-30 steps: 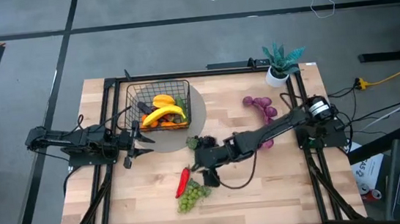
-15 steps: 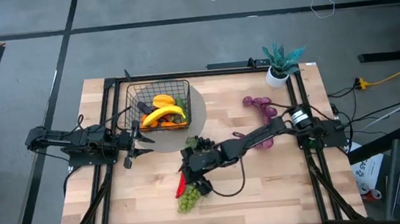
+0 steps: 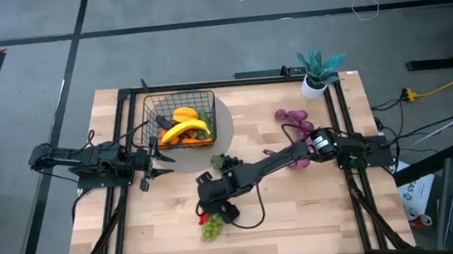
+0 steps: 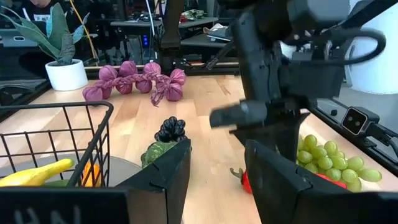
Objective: Build produce basket
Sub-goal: Put the red chili pepper into the wire basket
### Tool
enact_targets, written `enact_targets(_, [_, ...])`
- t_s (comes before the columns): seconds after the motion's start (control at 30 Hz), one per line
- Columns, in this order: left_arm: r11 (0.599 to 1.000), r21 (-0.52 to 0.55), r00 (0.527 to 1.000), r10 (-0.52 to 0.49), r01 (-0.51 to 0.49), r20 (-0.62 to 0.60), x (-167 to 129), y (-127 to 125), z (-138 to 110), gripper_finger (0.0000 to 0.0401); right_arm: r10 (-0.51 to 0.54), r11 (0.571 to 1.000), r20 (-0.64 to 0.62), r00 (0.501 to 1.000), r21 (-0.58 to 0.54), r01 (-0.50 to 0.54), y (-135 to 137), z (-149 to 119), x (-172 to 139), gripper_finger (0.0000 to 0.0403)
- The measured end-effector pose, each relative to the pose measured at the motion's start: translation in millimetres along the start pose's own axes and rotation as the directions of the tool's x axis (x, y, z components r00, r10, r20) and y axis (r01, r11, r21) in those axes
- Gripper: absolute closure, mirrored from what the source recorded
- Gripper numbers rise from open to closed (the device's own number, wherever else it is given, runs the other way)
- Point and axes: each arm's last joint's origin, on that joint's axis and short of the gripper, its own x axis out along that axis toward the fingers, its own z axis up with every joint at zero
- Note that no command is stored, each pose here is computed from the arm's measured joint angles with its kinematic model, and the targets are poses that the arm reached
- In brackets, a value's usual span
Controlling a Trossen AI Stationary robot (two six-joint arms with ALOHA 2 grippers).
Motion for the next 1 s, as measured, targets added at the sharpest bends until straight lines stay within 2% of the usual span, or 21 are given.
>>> enact_targets(0.07, [1.0,0.0,1.0,0.0,0.0,0.0,0,0,0,0.0254,0.03,1.0,-0.031,0.999,0.0,-0.03,2,-5,5,0.0147])
enact_targets(0.33, [1.0,0.0,1.0,-0.008,0.008,-0.002,0,0,0,0.0254,0.002,1.0,-0.056,0.998,0.017,-0.001,0,-10,13,0.0147])
enact_targets(0.47, [1.0,0.001,1.0,-0.009,0.009,-0.003,0,0,0,0.0254,0.006,0.99,-0.081,0.997,0.139,0.006,-5,-15,12,0.0148])
enact_targets(0.6, [1.0,0.001,1.0,-0.012,0.012,-0.003,0,0,0,0.0254,0.016,0.956,-0.137,0.99,0.293,0.025,-13,-24,12,0.0164])
enact_targets(0.7, [1.0,0.001,1.0,-0.013,0.013,-0.003,0,0,0,0.0254,0.02,0.911,-0.164,0.986,0.409,0.049,-19,-29,11,0.0185])
enact_targets(0.8, [1.0,0.001,1.0,-0.013,0.013,-0.003,0,0,0,0.0254,0.021,0.88,-0.175,0.984,0.471,0.065,-23,-32,11,0.0217])
enact_targets(1.0, [1.0,0.001,1.0,-0.014,0.014,-0.003,0,0,0,0.0254,0.02,0.884,-0.175,0.984,0.464,0.064,-23,-32,11,0.0307])
